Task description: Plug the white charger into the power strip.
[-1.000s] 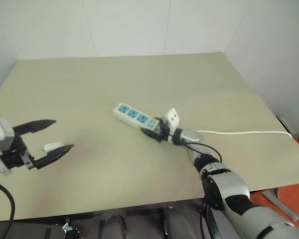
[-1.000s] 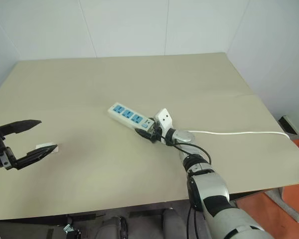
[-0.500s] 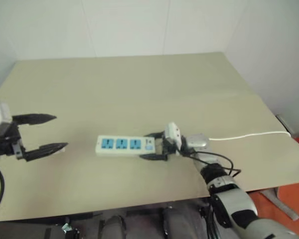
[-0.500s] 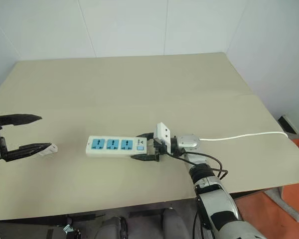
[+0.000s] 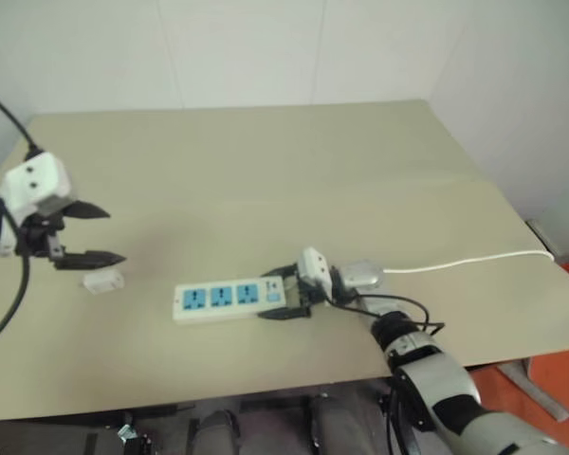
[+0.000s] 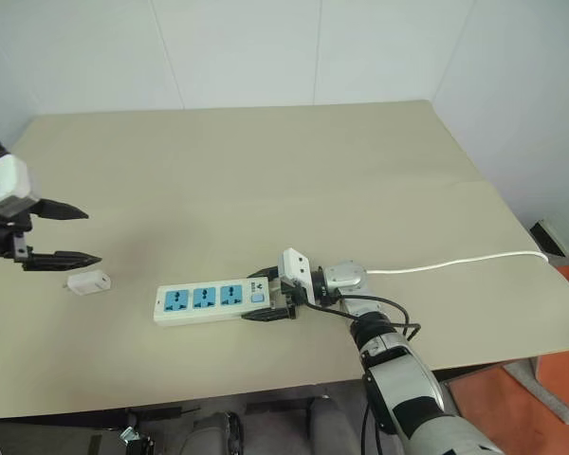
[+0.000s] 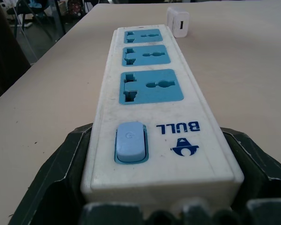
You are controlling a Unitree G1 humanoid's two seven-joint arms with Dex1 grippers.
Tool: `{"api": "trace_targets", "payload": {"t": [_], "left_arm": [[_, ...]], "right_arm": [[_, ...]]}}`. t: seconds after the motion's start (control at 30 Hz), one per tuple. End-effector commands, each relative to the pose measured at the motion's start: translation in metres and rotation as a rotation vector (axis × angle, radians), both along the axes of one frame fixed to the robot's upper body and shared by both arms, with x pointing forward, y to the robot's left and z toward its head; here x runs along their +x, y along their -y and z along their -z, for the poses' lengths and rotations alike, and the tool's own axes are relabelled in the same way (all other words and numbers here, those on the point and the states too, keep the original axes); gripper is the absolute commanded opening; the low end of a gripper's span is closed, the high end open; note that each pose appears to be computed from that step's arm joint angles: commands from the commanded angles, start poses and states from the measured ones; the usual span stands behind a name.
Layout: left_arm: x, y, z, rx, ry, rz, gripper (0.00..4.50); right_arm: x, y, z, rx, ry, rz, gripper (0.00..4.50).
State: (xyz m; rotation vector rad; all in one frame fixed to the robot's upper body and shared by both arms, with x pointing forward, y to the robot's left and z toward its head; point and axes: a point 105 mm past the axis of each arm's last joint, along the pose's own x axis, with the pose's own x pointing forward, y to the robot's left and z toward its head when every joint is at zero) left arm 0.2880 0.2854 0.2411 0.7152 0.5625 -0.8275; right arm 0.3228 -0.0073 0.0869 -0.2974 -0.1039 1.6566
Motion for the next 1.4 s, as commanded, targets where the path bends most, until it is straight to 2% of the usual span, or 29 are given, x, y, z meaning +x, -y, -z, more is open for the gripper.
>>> {"api": "trace_targets", "payload": {"t": [0.03,0.07,0.23,0.57,0.87,0.97,1.27,1.3,1.4], "left_arm": [[0.002,-0.013,0.011,0.130,-0.114,-0.055,4.50],[0.003,-0.017,0.017,0.204,-0.146,-0.048,4.50],[0.017,-0.028,0.035,0.387,-0.229,-0.047,4.50],[0.033,-0.028,0.061,0.461,-0.287,-0.048,4.50],[0.035,-0.034,0.079,0.514,-0.298,-0.055,4.50],[0.034,-0.036,0.087,0.552,-0.295,-0.043,3.93],[0.034,-0.033,0.099,0.566,-0.284,-0.032,1.20],[0.035,-0.033,0.099,0.570,-0.275,-0.033,1.00],[0.037,-0.031,0.094,0.553,-0.258,-0.029,1.01]], "right_arm": [[-0.002,-0.002,0.005,-0.016,-0.005,-0.013,3.44],[-0.002,-0.002,0.005,-0.017,-0.006,-0.011,3.44],[0.001,-0.002,0.002,-0.014,-0.010,0.001,3.44],[0.007,0.001,-0.003,0.000,-0.007,0.039,3.44],[0.007,-0.001,-0.004,0.014,-0.007,0.055,3.44],[0.008,-0.003,-0.004,0.016,-0.009,0.058,3.44],[0.007,-0.005,-0.004,0.025,-0.009,0.063,3.44],[0.006,-0.005,-0.003,0.024,-0.009,0.061,3.44],[0.006,-0.005,-0.001,0.017,-0.004,0.058,3.44]]}}
